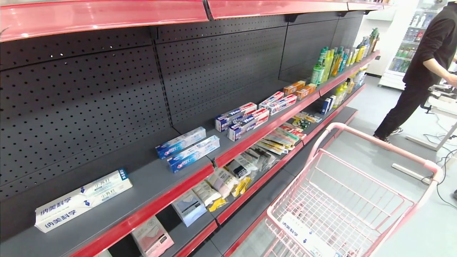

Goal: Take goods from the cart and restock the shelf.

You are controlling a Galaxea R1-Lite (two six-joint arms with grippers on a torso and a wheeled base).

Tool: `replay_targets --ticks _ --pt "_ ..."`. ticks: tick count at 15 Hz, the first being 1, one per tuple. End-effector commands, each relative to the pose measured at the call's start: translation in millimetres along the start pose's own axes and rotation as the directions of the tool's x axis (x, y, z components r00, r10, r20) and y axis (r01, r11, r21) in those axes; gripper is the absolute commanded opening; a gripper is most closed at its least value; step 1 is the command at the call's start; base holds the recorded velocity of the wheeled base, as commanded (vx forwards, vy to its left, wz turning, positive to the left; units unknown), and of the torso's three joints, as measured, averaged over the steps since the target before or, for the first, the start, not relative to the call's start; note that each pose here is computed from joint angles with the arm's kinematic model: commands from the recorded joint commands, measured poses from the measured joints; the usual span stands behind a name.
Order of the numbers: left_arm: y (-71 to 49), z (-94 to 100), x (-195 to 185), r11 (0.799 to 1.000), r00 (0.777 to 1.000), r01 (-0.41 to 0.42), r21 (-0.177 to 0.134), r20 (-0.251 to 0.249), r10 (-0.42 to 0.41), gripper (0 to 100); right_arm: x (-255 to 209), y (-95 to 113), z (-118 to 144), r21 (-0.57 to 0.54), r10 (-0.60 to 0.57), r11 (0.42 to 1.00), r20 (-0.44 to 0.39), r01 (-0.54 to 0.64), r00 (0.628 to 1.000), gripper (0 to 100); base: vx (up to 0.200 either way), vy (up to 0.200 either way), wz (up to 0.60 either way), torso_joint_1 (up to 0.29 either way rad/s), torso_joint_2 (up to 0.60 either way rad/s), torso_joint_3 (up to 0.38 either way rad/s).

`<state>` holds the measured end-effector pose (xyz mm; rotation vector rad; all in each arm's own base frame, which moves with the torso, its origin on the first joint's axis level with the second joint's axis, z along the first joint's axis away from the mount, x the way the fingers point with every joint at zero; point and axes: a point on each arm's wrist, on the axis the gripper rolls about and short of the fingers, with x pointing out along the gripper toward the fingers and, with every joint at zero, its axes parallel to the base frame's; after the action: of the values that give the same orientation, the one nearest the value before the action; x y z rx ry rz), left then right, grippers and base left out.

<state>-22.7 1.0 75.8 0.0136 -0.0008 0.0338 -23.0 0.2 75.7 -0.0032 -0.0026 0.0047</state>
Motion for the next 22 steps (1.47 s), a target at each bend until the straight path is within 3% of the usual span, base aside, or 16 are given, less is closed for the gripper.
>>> replay_targets --ticks 1,8,15,16,17,18,19,22 --pt "0.0 0.1 0.1 1.000 1.000 0.000 0.000 -0.001 0.000 100 0.0 0.0 0.3 0.000 0.000 1.000 0.001 0.000 1.000 100 0.000 0.000 -0.60 0.002 -0.01 0.007" --pt "0.0 0.1 0.1 1.000 1.000 0.000 0.000 -0.001 0.000 100 0.0 0.0 0.3 0.000 0.000 1.000 0.001 0.000 1.000 100 0.000 0.000 -0.60 0.002 0.00 0.002" --pt "0.0 0.1 0.1 1.000 1.000 0.000 -0.001 -0.001 0.000 100 -0.7 0.0 3.5 0.043 0.001 0.999 0.016 -0.002 1.000 100 0.000 0.000 0.00 0.000 0.00 0.000" --pt "0.0 0.1 0.1 1.000 1.000 0.002 -0.001 -0.001 -0.002 100 -2.7 0.2 38.8 0.072 0.040 0.996 0.045 -0.043 0.998 100 0.000 0.000 0.00 0.000 0.00 0.000" --pt "0.0 0.1 0.1 1.000 1.000 0.000 0.000 -0.001 0.000 100 22.9 -0.2 124.7 0.244 0.040 0.969 0.016 -0.042 0.999 100 0.000 0.000 0.00 0.000 0.00 0.000" --pt "0.0 0.1 0.1 1.000 1.000 0.000 0.000 -0.001 0.000 100 32.7 -0.1 146.7 0.281 0.041 0.959 0.016 -0.044 0.999 100 0.000 0.000 0.00 0.000 0.00 0.000" --pt "0.0 0.1 0.1 1.000 1.000 0.000 0.000 -0.001 0.000 100 74.5 -0.5 186.0 0.284 0.017 0.959 -0.067 0.003 0.998 100 0.000 0.000 0.00 0.000 0.00 0.000" --pt "0.0 0.1 0.1 1.000 1.000 0.000 -0.003 -0.001 0.000 100 167.9 -6.6 185.4 0.072 -0.051 0.994 -0.338 0.079 0.940 100 0.000 0.000 0.00 0.000 0.00 0.000"
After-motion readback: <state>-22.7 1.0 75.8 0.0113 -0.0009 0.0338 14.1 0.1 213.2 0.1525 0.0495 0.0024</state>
